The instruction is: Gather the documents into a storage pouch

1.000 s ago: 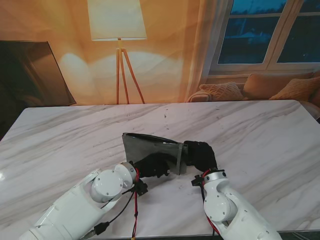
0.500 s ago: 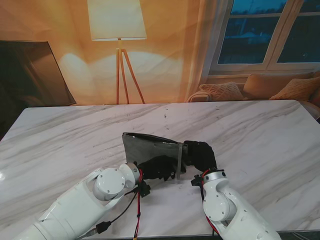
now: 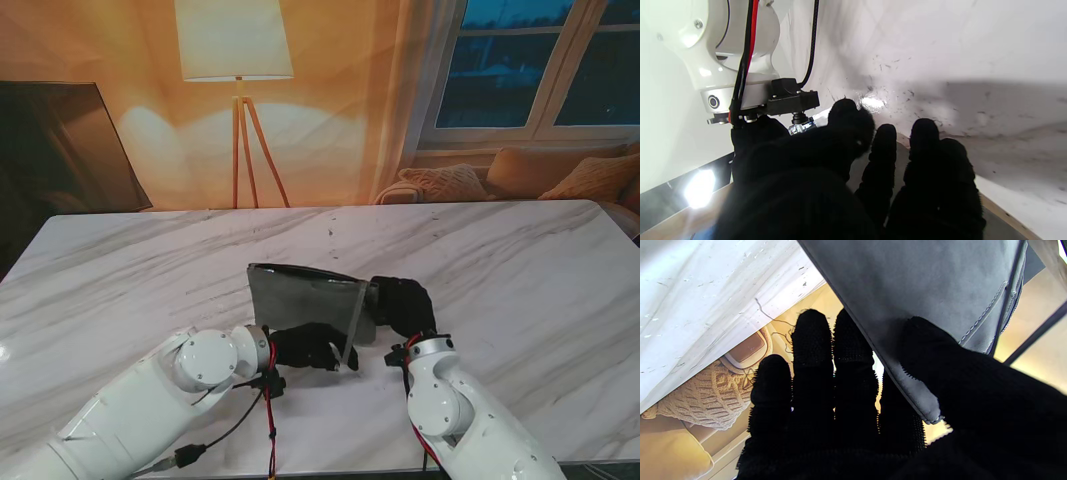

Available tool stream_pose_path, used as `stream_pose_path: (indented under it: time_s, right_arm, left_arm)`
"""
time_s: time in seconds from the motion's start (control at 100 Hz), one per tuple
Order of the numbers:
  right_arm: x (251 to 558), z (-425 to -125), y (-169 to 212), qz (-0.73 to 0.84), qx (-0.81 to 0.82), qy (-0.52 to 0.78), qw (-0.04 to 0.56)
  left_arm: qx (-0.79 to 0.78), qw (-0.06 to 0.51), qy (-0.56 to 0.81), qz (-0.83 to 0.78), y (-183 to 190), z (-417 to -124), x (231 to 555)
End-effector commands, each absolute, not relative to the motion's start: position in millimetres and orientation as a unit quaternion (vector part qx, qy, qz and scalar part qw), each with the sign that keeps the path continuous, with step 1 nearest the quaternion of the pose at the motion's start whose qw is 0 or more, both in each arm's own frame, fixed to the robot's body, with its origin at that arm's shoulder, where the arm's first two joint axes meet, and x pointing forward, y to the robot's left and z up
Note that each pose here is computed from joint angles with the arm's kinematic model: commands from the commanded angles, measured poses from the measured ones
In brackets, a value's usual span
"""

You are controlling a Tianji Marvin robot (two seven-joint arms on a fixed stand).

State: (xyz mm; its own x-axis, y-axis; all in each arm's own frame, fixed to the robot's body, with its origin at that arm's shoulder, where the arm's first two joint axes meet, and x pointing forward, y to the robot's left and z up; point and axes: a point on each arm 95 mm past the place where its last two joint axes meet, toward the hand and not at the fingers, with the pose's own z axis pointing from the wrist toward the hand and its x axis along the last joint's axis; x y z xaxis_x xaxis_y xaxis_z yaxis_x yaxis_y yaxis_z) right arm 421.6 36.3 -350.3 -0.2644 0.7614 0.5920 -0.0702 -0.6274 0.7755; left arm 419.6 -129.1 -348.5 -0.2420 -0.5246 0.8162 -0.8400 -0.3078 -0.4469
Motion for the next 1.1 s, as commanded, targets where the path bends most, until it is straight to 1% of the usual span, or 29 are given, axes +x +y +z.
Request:
stream_pose_path:
  time_s: [0.0, 0.15, 0.4, 0.62, 0.88, 1.09]
  right_arm:
    - [424, -350, 37, 0.723, 0.538, 0.323, 0.288]
    - [424, -350, 37, 0.722, 0.54, 0.323, 0.288]
    - [421, -352, 36, 0.724, 0.538, 0.326, 0.283]
    - [418, -353, 34, 0.729, 0.536, 0.325, 0.277]
    - [413, -355, 30, 0.737, 0.519, 0.337, 0.272]
    - [411, -357, 30, 0.74, 0.516, 0.341, 0.262]
  left_arm:
    - [0.591, 0.149, -0.578, 0.542, -122, -344, 418]
    - [0.58, 0.14, -0.591, 0.543, -113, -341, 416]
    - [0.595, 0.096, -0.545, 0.583, -106, -336, 411]
    - [0.589, 0.065, -0.536, 0.601, -96, -323, 412]
    - [0.573, -0.006, -0.523, 0.63, -82, -303, 414]
    - [0.557, -0.049, -0.526, 0.641, -72, -290, 416]
